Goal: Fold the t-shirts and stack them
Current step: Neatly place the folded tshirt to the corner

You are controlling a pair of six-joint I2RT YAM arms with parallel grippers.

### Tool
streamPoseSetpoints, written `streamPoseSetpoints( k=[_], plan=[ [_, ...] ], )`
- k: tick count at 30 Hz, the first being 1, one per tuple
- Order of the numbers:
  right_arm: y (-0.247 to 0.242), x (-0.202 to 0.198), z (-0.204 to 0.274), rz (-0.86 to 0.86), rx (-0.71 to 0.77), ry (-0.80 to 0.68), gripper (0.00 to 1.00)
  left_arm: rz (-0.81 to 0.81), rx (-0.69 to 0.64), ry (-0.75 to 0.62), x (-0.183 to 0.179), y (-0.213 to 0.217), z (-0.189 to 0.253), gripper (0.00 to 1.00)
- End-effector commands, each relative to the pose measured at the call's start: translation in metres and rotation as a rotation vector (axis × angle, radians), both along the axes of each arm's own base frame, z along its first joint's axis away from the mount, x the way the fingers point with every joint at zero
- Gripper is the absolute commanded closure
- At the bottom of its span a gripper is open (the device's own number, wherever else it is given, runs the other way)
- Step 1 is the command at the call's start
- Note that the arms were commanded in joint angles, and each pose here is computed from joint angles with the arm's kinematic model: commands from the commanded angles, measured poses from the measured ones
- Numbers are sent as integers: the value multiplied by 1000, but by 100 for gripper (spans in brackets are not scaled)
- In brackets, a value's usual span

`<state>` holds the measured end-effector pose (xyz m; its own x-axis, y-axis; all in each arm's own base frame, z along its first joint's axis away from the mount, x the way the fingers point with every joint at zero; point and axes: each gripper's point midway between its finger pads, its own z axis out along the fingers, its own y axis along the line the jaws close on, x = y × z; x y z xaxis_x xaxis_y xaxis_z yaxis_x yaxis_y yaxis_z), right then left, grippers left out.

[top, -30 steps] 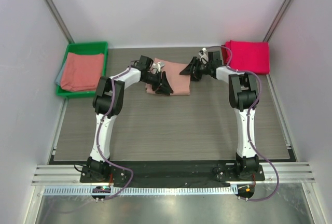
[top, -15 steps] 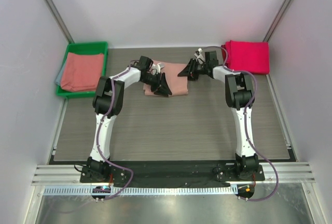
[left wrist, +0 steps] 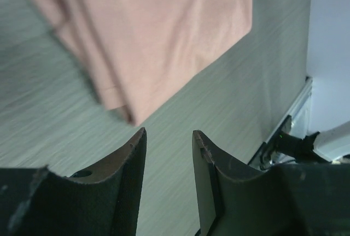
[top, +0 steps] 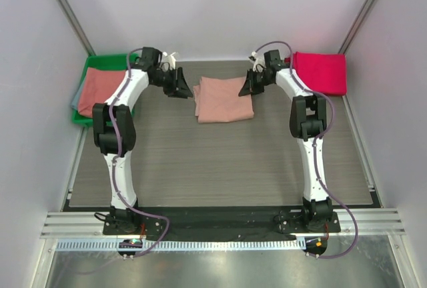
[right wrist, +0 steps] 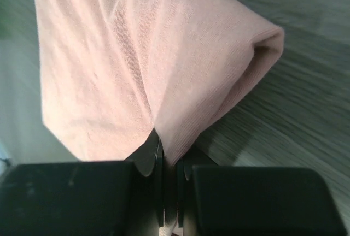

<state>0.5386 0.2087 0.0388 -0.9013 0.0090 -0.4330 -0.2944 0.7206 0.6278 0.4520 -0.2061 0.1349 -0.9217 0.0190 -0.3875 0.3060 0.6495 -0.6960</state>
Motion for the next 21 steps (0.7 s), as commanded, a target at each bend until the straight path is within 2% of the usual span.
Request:
streamPoseSetpoints(
  k=[1,9,15,21],
  plan=[
    [-52,-1,26,46,-233,-100,99,-31,58,-95,4,10,19,60],
    [-135,17,80,10,-451,-286,99,-13,48,-109,20,7,15,61],
    [-163,28,130,37,-608,-431,99,-30,47,-118,23,-5,10,61],
    [-180,37,165,-26,-659,-515,99,-72,45,-118,18,-25,5,60]
  ],
)
